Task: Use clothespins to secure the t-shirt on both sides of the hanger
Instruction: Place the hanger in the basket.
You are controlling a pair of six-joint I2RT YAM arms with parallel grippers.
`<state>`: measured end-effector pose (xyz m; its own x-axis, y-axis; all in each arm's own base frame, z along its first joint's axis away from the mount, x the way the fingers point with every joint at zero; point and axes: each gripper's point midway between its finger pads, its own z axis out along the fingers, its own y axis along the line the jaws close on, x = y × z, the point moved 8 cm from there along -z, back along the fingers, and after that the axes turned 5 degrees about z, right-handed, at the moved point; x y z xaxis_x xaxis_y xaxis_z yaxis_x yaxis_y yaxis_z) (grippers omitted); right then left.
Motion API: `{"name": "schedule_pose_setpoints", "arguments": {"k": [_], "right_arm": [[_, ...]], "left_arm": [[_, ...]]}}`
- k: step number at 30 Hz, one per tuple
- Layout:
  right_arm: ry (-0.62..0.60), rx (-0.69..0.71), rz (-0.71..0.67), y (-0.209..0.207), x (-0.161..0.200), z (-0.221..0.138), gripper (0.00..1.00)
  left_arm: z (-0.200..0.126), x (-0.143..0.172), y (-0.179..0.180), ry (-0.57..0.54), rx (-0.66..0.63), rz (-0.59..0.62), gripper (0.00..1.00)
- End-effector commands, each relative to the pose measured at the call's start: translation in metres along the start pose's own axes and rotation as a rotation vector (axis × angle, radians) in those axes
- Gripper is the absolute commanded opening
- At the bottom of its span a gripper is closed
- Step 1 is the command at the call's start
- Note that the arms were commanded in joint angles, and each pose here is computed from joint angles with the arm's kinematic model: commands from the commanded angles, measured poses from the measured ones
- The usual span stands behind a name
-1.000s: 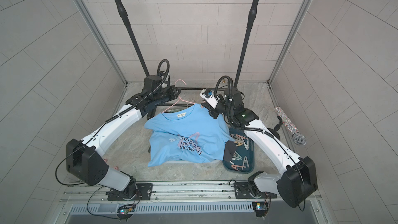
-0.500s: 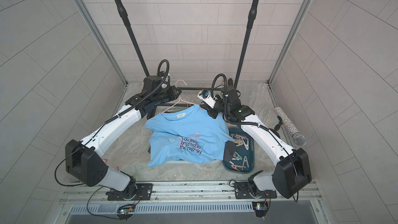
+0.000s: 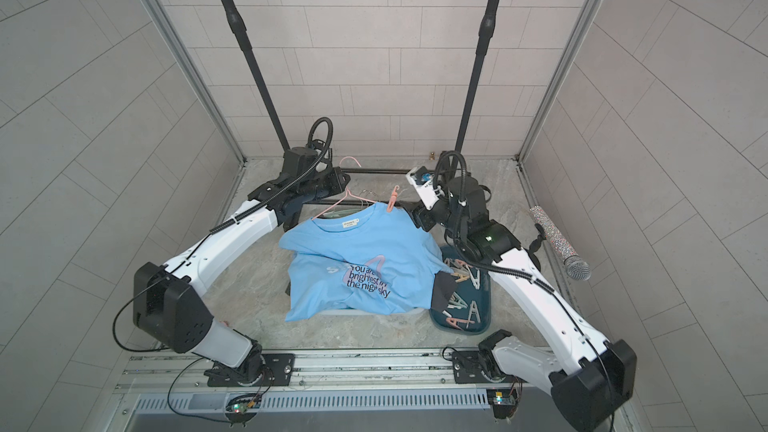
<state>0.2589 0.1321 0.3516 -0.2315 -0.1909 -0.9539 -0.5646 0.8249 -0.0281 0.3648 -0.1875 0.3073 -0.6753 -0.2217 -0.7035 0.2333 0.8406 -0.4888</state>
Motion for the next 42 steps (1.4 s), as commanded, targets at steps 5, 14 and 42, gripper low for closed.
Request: {"name": "schedule_pose_setpoints", "arguments": {"k": [5,14,42], "right_arm": [[0.081,0.358,0.477,-0.018,0.048,-0.059,0.76],[0.158,0.580,0.765,-0.019,0.150,-0.087,0.58],[0.474,0.837,0.772,-0.045,0.234,-0.015,0.62]], "left_arm": [[0.012,0.009,-0.003,0.035,-0.092,0.092,0.00],[0.027,0.019,0.008,0.095,-0.175,0.099,0.00],[-0.018,0.001,0.007,-0.038,-0.257,0.129,0.77]]}}
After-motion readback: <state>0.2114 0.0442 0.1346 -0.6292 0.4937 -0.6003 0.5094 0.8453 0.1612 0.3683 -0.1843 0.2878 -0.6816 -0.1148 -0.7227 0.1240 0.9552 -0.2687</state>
